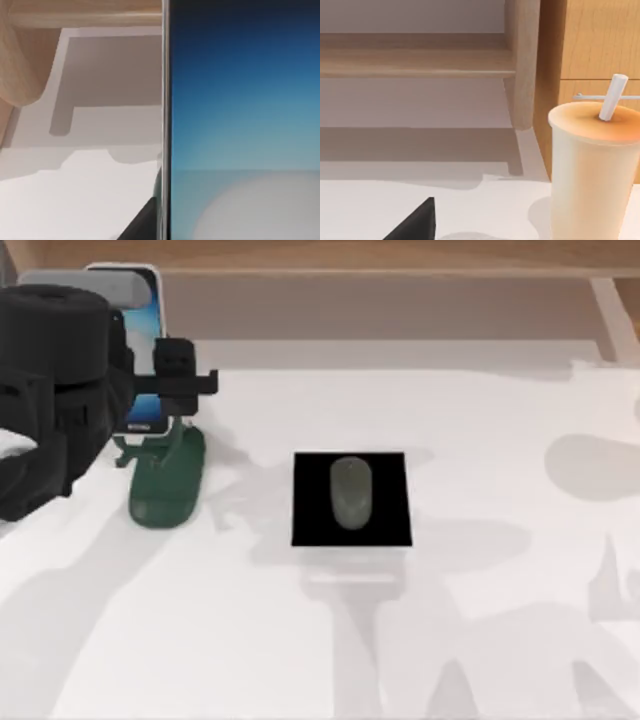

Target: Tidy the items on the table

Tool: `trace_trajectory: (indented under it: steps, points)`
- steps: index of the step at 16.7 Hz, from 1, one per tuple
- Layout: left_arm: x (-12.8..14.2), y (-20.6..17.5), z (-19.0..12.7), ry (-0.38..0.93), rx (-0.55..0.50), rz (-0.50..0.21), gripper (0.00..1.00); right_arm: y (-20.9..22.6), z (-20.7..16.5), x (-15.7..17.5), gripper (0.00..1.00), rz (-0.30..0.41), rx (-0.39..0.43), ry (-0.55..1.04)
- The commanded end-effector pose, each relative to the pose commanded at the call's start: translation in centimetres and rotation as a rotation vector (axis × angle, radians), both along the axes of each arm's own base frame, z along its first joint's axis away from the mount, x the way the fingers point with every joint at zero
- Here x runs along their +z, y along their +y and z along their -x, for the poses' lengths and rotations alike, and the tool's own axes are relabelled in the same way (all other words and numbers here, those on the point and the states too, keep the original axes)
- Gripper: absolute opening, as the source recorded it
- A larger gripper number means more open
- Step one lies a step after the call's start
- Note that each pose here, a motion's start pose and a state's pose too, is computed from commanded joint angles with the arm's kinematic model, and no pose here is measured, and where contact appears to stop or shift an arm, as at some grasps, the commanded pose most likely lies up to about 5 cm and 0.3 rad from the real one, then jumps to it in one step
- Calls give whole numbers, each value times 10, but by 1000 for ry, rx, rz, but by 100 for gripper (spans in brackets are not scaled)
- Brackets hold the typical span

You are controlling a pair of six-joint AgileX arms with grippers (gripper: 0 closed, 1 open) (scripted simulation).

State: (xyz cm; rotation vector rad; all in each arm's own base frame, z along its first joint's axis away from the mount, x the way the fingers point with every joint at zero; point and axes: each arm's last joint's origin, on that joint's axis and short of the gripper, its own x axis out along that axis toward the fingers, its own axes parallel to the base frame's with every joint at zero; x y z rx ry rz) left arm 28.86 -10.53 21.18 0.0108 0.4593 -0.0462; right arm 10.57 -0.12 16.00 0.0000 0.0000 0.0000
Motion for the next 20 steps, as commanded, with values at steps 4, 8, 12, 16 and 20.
trace_trajectory:
  steps: [4, 8, 12, 16, 20]
  points:
    - [0, 0, 0, 0, 0, 0, 68, 0, 0, 0, 100, 0, 0, 0]
    - [0, 0, 0, 0, 0, 0, 98, 0, 0, 0, 100, 0, 0, 0]
    - [0, 0, 0, 0, 0, 0, 100, 0, 0, 0, 100, 0, 0, 0]
    - [0, 0, 0, 0, 0, 0, 100, 0, 0, 0, 100, 0, 0, 0]
    - [2, -6, 12, -19, -2, 8, 100, 0, 0, 0, 100, 0, 0, 0]
